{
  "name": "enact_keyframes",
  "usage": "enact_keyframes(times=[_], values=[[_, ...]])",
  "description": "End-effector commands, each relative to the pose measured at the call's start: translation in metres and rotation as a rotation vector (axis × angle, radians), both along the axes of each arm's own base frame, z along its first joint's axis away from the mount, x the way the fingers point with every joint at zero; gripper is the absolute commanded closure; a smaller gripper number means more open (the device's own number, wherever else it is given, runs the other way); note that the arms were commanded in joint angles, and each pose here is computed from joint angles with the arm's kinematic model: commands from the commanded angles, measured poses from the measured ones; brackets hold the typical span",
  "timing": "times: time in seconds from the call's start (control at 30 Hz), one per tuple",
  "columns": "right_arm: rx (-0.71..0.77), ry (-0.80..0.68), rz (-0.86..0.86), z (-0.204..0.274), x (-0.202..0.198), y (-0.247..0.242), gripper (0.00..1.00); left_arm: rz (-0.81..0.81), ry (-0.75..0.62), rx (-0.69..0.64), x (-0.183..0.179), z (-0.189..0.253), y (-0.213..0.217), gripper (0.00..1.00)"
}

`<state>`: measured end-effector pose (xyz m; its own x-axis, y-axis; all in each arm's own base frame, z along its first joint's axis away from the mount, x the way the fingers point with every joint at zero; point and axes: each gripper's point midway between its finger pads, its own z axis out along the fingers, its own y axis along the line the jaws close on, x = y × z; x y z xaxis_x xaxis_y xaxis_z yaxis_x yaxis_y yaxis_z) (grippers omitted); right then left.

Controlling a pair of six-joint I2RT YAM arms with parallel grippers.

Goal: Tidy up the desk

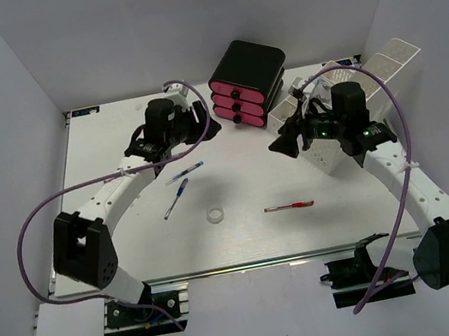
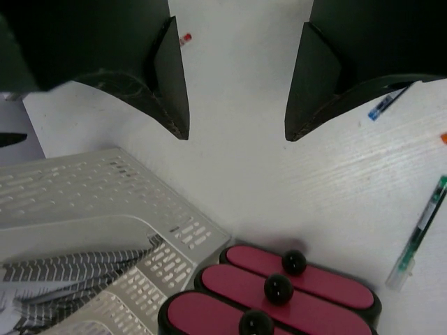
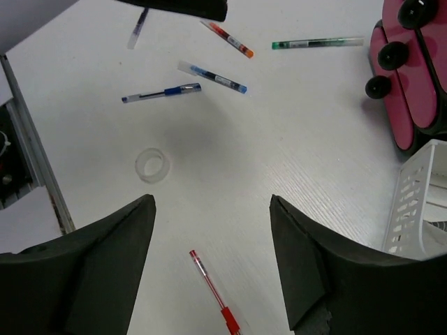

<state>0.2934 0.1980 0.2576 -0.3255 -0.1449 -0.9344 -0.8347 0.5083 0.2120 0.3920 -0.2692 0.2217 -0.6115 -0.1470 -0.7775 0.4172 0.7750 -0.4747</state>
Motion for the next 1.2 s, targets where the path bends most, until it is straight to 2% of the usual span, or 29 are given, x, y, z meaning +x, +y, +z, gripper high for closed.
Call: enact_keyframes(times=[0.0,0.13,0.2,0.23,0.27,0.33,0.6,1.17], values=[[-0.037,-0.091,-0.015,0.001,0.007,-0.005,0.28,0.030,-0.171,-0.073,0.031,0.036,-0.014,0.33],[-0.058,-0.093,-0.013,-0.002,0.009,-0.007,0.35,0.040,-0.211,-0.046,0.058,0.027,-0.031,0.32],[-0.061,-0.104,0.008,-0.003,0.005,-0.006,0.50,0.032,-0.216,-0.047,0.073,0.020,-0.045,0.32],[-0.059,-0.104,0.010,-0.003,0.004,-0.006,0.64,0.032,-0.240,-0.059,0.081,0.029,-0.050,0.33],[-0.057,-0.115,0.009,0.000,0.005,-0.007,0.70,0.034,-0.236,-0.049,0.091,0.016,-0.054,0.33],[-0.055,-0.116,0.014,0.001,0.003,-0.006,0.75,0.037,-0.241,-0.054,0.100,0.012,-0.063,0.33],[-0.067,-0.118,0.000,-0.002,0.005,-0.008,0.73,0.108,-0.231,-0.051,0.146,-0.004,-0.078,0.30],[-0.071,-0.121,0.004,-0.003,0.005,-0.008,0.71,0.083,-0.226,-0.066,0.169,-0.020,-0.092,0.33]])
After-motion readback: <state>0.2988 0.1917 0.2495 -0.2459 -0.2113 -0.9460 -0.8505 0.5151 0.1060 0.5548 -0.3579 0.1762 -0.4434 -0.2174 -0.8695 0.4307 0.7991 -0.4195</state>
